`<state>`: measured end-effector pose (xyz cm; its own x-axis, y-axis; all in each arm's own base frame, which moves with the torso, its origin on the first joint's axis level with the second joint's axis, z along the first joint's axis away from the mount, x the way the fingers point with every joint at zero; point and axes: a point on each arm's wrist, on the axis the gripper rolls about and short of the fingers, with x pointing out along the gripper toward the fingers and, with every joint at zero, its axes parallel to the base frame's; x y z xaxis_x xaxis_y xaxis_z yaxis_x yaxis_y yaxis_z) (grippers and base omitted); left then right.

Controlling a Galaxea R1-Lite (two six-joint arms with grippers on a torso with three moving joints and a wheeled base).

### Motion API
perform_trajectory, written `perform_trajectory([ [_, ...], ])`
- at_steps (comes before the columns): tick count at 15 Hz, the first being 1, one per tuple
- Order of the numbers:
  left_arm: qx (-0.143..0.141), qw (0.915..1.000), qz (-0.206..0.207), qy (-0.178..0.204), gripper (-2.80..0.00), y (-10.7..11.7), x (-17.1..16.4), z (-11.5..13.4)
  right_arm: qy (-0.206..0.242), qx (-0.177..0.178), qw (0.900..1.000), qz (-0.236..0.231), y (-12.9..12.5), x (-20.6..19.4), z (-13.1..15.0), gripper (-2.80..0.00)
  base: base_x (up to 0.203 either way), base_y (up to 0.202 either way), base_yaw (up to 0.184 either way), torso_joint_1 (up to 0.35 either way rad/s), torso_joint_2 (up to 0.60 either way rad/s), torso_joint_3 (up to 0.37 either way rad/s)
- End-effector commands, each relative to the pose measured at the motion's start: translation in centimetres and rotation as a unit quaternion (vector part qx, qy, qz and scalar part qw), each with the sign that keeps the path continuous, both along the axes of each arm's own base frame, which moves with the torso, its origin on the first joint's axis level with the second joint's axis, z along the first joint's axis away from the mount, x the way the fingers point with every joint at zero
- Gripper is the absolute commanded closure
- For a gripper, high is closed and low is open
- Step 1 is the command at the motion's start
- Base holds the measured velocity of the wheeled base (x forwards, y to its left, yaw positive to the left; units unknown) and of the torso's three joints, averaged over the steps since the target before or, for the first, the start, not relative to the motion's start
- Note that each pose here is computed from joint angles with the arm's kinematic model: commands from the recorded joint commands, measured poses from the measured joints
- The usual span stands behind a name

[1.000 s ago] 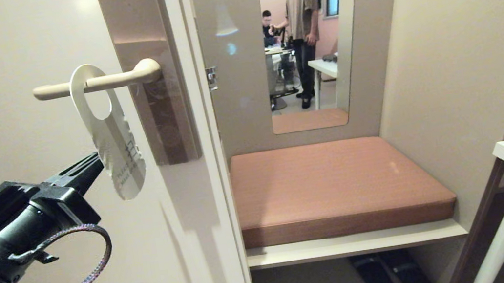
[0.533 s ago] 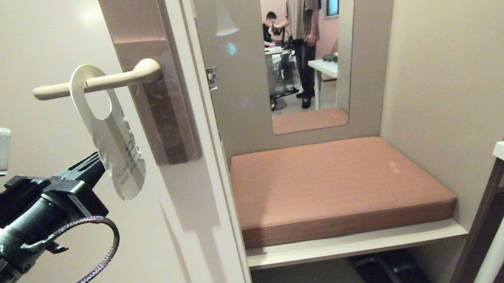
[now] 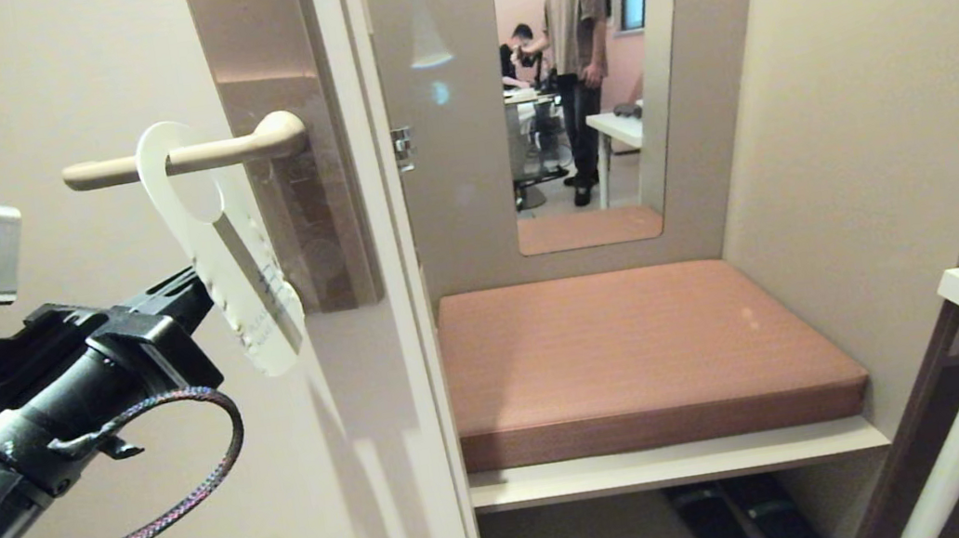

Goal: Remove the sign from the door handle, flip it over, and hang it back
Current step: Hang the sign back with the other side facing out

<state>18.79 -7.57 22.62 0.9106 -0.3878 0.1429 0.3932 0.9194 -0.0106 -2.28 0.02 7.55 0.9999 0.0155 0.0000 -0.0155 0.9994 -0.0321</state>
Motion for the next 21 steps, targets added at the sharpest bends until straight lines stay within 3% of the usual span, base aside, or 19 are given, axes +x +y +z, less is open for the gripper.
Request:
perform_trajectory([
  [1, -0.002, 0.9999, -0.011, -0.001, 0.0, -0.4, -0.1, 0.0, 0.0, 0.0, 1.0, 0.001, 0.0, 0.0, 0.0, 0.0, 0.0, 0.0, 0.0, 0.0, 0.0, 0.0],
  [8, -0.001, 0.9995, -0.03, 0.008, 0.0, -1.4, 0.3, -0.3, 0.0, 0.0, 1.0, 0.001, 0.0, 0.0, 0.0, 0.0, 0.0, 0.0, 0.0, 0.0, 0.0, 0.0],
  [11, -0.021, 0.9988, -0.043, 0.007, 0.0, -2.1, 0.6, 0.3, 0.0, 0.0, 1.0, 0.001, 0.0, 0.0, 0.0, 0.0, 0.0, 0.0, 0.0, 0.0, 0.0, 0.0],
  [21, -0.031, 0.9976, -0.062, -0.004, 0.0, -3.2, 1.0, 0.6, 0.0, -0.001, 1.0, 0.001, 0.0, 0.0, 0.0, 0.0, 0.0, 0.0, 0.0, 0.0, 0.0, 0.0],
])
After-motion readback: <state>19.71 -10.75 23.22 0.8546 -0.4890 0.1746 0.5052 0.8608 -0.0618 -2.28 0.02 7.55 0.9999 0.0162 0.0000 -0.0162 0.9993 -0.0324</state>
